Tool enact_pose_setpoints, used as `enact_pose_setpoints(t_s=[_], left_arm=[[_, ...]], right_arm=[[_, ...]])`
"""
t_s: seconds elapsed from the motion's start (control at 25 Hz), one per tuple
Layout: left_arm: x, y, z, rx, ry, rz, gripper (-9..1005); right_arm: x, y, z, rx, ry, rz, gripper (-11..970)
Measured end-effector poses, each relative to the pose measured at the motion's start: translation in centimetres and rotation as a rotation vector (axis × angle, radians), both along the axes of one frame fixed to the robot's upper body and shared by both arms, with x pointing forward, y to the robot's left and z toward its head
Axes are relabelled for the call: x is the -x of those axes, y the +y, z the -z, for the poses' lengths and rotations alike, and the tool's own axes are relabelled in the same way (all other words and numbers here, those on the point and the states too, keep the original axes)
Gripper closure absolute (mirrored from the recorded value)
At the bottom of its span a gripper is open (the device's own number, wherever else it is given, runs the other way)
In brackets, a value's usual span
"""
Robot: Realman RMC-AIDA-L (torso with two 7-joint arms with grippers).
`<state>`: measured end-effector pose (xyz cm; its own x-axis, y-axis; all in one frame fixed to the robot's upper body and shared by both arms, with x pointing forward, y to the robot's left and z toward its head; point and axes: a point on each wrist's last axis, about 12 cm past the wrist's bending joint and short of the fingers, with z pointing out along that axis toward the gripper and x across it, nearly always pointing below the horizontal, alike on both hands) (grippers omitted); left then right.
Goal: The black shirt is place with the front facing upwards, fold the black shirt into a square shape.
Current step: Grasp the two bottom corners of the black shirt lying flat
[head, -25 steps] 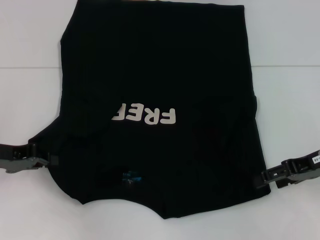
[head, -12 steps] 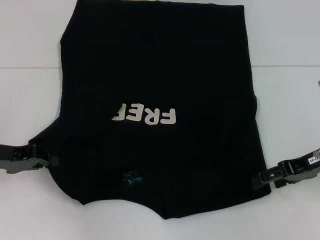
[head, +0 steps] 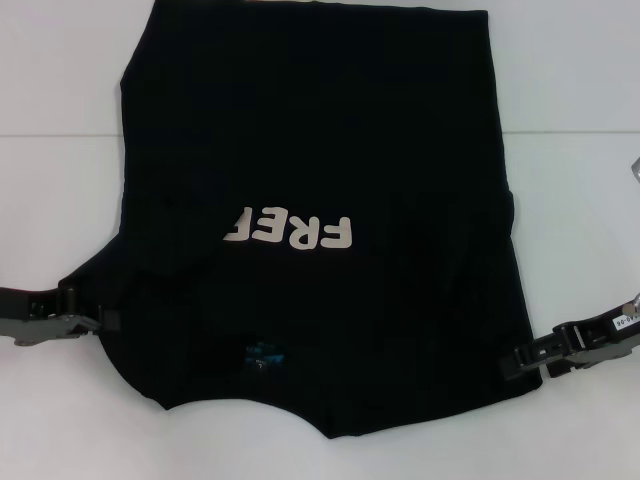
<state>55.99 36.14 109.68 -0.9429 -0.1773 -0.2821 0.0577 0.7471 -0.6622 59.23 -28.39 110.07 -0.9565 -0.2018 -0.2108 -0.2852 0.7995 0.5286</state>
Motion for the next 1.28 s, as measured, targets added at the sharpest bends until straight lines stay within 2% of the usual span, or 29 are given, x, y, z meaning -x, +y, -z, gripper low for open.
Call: enact_pose_setpoints(t_s=[1.28], left_arm=[[0.1, 0.0, 0.1, 0.003, -0.005, 0.003, 947]], right_arm=[[-0.3, 1.9, 0.1, -0.014, 0.012, -0.047, 101]])
